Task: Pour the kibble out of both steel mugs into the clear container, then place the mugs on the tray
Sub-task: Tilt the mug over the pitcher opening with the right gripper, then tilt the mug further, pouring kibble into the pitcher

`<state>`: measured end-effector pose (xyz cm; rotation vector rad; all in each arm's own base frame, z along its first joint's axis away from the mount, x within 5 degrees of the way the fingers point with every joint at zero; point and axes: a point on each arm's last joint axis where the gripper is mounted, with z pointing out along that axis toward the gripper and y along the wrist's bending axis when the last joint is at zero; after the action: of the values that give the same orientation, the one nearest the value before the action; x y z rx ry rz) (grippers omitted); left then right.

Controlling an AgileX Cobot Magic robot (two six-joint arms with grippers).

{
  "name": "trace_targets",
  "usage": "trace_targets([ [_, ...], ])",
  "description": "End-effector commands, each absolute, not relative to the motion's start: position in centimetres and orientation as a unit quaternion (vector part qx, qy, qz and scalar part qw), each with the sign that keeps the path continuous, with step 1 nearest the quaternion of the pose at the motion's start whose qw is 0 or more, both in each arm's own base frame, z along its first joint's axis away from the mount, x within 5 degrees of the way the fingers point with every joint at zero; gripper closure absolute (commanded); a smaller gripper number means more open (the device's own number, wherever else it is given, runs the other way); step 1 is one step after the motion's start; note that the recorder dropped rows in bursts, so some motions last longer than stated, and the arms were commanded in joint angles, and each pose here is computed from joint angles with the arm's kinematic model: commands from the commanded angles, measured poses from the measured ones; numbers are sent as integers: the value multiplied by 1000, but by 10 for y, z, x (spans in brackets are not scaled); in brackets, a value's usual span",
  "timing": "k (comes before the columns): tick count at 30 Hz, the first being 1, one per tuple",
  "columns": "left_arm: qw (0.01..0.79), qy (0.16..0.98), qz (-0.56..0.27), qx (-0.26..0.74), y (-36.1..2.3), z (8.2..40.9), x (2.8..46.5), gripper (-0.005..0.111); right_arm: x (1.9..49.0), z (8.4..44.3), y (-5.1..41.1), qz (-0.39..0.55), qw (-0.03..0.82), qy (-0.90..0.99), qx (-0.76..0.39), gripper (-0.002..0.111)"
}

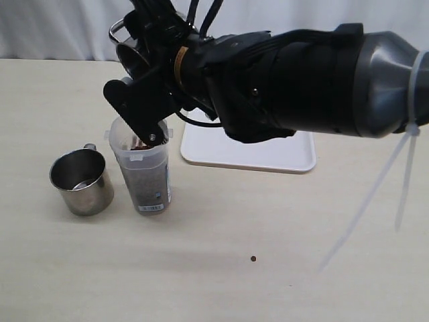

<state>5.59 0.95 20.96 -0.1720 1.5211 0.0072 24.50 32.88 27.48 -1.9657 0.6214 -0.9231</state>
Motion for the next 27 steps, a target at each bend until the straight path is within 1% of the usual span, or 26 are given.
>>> trace_targets([
  [1, 720, 689, 1, -81, 10, 209, 56, 107, 245, 284, 330, -383, 434, 234, -781, 103],
  [18, 720, 689, 1, -81, 10, 209, 56, 107, 247, 288, 330, -420, 427, 195, -777, 103],
  [27, 721, 688, 1, -81, 10, 209, 56, 107, 247, 288, 329, -424, 425, 193, -776, 103],
])
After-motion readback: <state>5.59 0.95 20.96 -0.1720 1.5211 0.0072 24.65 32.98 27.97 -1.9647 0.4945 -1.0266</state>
